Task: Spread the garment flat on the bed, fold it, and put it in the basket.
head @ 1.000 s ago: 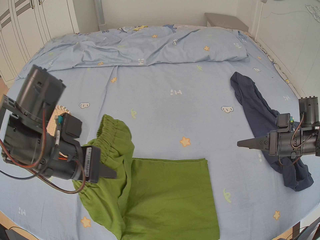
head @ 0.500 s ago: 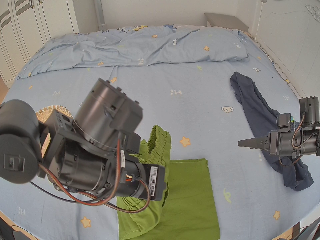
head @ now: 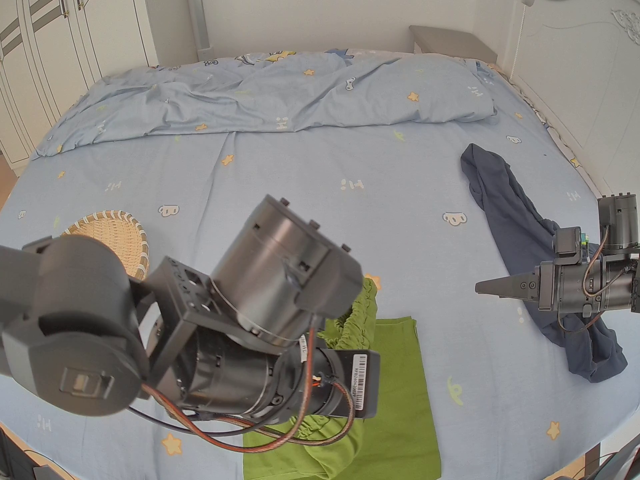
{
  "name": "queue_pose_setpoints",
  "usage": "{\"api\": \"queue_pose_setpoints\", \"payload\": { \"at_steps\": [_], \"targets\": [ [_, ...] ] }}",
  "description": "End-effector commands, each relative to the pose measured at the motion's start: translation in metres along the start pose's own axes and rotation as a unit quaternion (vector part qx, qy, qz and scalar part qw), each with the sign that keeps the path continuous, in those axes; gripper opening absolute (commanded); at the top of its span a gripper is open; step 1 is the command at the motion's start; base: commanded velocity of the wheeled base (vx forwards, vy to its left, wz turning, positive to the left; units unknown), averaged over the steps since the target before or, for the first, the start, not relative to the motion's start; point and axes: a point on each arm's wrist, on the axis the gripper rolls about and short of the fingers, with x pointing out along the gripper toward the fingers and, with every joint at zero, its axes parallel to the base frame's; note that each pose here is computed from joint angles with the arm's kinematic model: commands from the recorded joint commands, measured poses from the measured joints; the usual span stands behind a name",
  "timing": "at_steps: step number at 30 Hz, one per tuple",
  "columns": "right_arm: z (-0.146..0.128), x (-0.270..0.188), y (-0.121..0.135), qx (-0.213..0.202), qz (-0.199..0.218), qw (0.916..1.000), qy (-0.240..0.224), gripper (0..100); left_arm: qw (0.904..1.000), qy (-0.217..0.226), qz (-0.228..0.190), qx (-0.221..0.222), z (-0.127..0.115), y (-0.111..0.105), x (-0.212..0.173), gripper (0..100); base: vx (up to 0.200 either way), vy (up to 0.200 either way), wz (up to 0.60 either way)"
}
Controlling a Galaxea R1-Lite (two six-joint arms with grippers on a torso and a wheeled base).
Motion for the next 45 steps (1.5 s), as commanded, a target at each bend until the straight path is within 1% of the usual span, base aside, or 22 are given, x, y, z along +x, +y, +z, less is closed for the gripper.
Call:
{"api": "queue_pose_setpoints", "payload": {
  "at_steps": [1,6,7,12,15,16,17,21,22,25,27,29,30,32,33,34,35,36,39,40,43,45],
  "targets": [
    [0.0,0.001,-0.001,0.001,-0.001,1.0,0.001,100,0.9999,0.015,0.002,0.003,-0.007,-0.004,0.017,0,0.0,0.0,0.0],
    [0.0,0.001,-0.002,0.001,-0.001,1.0,0.001,100,0.9999,0.007,-0.008,-0.002,-0.008,-0.007,0.03,0,0.0,0.0,0.0],
    [0.0,0.001,-0.002,0.001,-0.001,1.0,0.0,100,0.9999,0.009,-0.009,-0.002,-0.01,-0.008,0.032,100,0.0,0.0,0.0],
    [0.0,0.002,-0.003,0.003,-0.002,1.0,0.002,100,0.9993,-0.002,-0.035,-0.008,-0.016,-0.019,0.034,100,0.0,0.0,0.0],
    [0.0,0.003,-0.005,0.005,-0.004,1.0,0.003,100,0.9966,-0.012,-0.076,-0.03,-0.034,-0.026,0.04,100,0.0,0.0,0.0],
    [0.0,0.003,-0.005,0.005,-0.004,1.0,0.003,100,0.9966,-0.012,-0.076,-0.03,-0.034,-0.026,0.04,100,0.0,0.0,0.0],
    [0.0,0.005,-0.007,0.007,-0.006,0.9999,0.005,100,0.9932,-0.028,-0.108,-0.033,-0.045,-0.022,0.044,100,0.0,0.0,0.0],
    [0.0,0.008,-0.011,0.01,-0.009,0.9999,0.009,100,0.9823,-0.081,-0.162,-0.049,-0.043,-0.006,0.039,100,0.0,0.0,0.0],
    [-0.001,0.008,-0.01,0.01,-0.009,0.9999,0.01,100,0.9787,-0.092,-0.174,-0.059,-0.037,0.008,0.034,100,0.0,0.0,0.0],
    [-0.001,0.008,-0.009,0.009,-0.007,0.9999,0.011,100,0.9762,-0.089,-0.181,-0.081,-0.025,0.036,0.022,100,0.0,0.0,0.0],
    [-0.001,0.007,-0.007,0.007,-0.004,0.9999,0.01,100,0.9737,-0.084,-0.183,-0.106,-0.015,0.069,0.004,100,0.0,0.0,0.0],
    [-0.001,0.007,-0.007,0.007,-0.004,0.9999,0.01,100,0.9737,-0.084,-0.183,-0.106,-0.015,0.069,0.004,100,0.0,0.0,0.0],
    [-0.001,0.006,-0.004,0.004,-0.001,0.9999,0.01,100,0.9725,-0.067,-0.171,-0.143,-0.015,0.112,-0.005,100,0.0,0.0,0.0],
    [0.0,-0.001,0.002,-0.003,0.004,1.0,0.0,100,0.9724,-0.065,-0.15,-0.166,-0.019,0.154,-0.009,100,0.0,0.0,0.0],
    [0.0,-0.003,0.004,-0.006,0.006,1.0,-0.002,100,0.9727,-0.068,-0.145,-0.168,-0.019,0.162,-0.01,100,0.0,0.0,0.0],
    [-0.001,-0.005,0.008,-0.01,0.01,0.9999,-0.004,100,0.9732,-0.073,-0.135,-0.171,-0.022,0.179,-0.013,100,0.0,0.0,0.0],
    [-0.001,-0.005,0.008,-0.01,0.01,0.9999,-0.004,100,0.9732,-0.073,-0.135,-0.171,-0.022,0.179,-0.013,100,0.0,0.0,0.0],
    [-0.003,-0.008,0.013,-0.016,0.016,0.9997,-0.006,100,0.9741,-0.075,-0.118,-0.177,-0.022,0.204,-0.012,100,0.0,0.0,0.0],
    [-0.004,-0.011,0.018,-0.023,0.022,0.9995,-0.009,100,0.9766,-0.059,-0.098,-0.182,-0.022,0.226,0.003,100,0.0,0.0,0.0],
    [-0.004,-0.011,0.018,-0.023,0.022,0.9995,-0.009,100,0.9766,-0.059,-0.098,-0.182,-0.022,0.226,0.003,100,0.0,0.0,0.0],
    [-0.007,-0.014,0.024,-0.029,0.029,0.9991,-0.009,100,0.9802,-0.018,-0.081,-0.18,-0.029,0.239,0.028,100,0.0,0.0,0.0],
    [-0.007,-0.015,0.025,-0.031,0.031,0.999,-0.011,100,0.9808,-0.009,-0.077,-0.179,-0.031,0.242,0.034,100,0.0,0.0,0.0]
  ]
}}
